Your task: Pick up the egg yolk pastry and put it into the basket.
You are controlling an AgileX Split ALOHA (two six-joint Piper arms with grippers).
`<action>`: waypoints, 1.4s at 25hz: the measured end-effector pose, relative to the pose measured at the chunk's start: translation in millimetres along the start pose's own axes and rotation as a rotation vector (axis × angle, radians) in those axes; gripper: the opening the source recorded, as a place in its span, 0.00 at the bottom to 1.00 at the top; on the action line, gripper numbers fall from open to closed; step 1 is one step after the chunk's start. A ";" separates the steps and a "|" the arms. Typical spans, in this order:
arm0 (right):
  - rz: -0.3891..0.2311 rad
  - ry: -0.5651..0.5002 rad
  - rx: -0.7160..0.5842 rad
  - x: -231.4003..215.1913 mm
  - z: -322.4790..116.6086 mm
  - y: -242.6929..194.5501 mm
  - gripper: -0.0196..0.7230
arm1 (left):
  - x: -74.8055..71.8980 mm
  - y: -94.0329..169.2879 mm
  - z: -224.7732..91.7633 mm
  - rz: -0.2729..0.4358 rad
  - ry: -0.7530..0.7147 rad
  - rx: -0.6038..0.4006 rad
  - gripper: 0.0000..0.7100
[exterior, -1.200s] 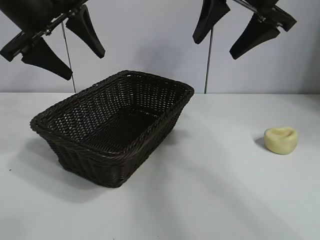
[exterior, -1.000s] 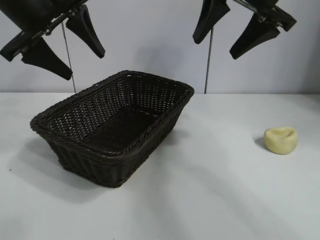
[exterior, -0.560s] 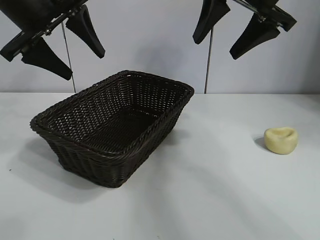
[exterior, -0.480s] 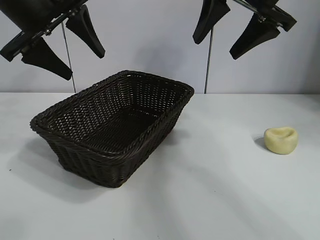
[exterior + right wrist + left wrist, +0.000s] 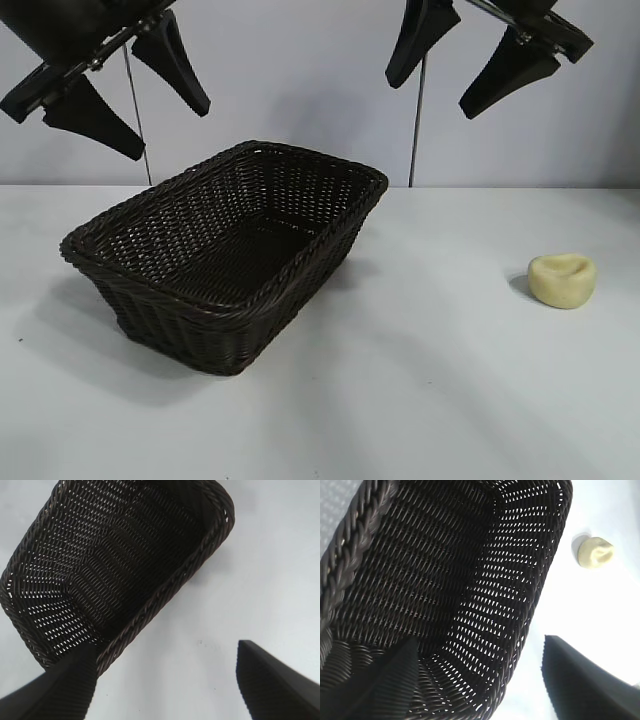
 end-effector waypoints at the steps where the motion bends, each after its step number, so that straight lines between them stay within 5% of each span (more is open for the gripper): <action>1: 0.000 0.000 0.000 0.0 0.0 0.0 0.78 | 0.0 0.0 0.1 0.000 0.000 -0.001 0.72; 10: 0.000 0.000 0.000 0.0 0.0 0.0 0.78 | -1.3 -0.1 -7.2 -0.004 0.081 0.054 0.72; 17: -0.009 0.006 0.006 -1.2 -0.8 0.0 0.78 | 1.0 -9.5 -41.1 0.104 0.143 0.142 0.72; 27: -0.016 0.010 0.013 -2.1 -1.8 0.0 0.78 | 16.9 0.1 -77.8 0.153 0.294 0.079 0.72; 35: -0.017 0.011 0.024 -2.2 -3.2 0.0 0.78 | 46.6 -22.1 -98.3 0.203 0.522 0.011 0.72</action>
Point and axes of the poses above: a point on each arm's last joint axis where the gripper is mounted, y pointing back along that axis away from the gripper, x along the wrist's bending axis when the last joint is at zero, z = x × y, the point moved 4 cm from there along -y, pointing out along that axis toward the gripper, and after that the axes turned 1 degree about y, right-handed, at the moved point
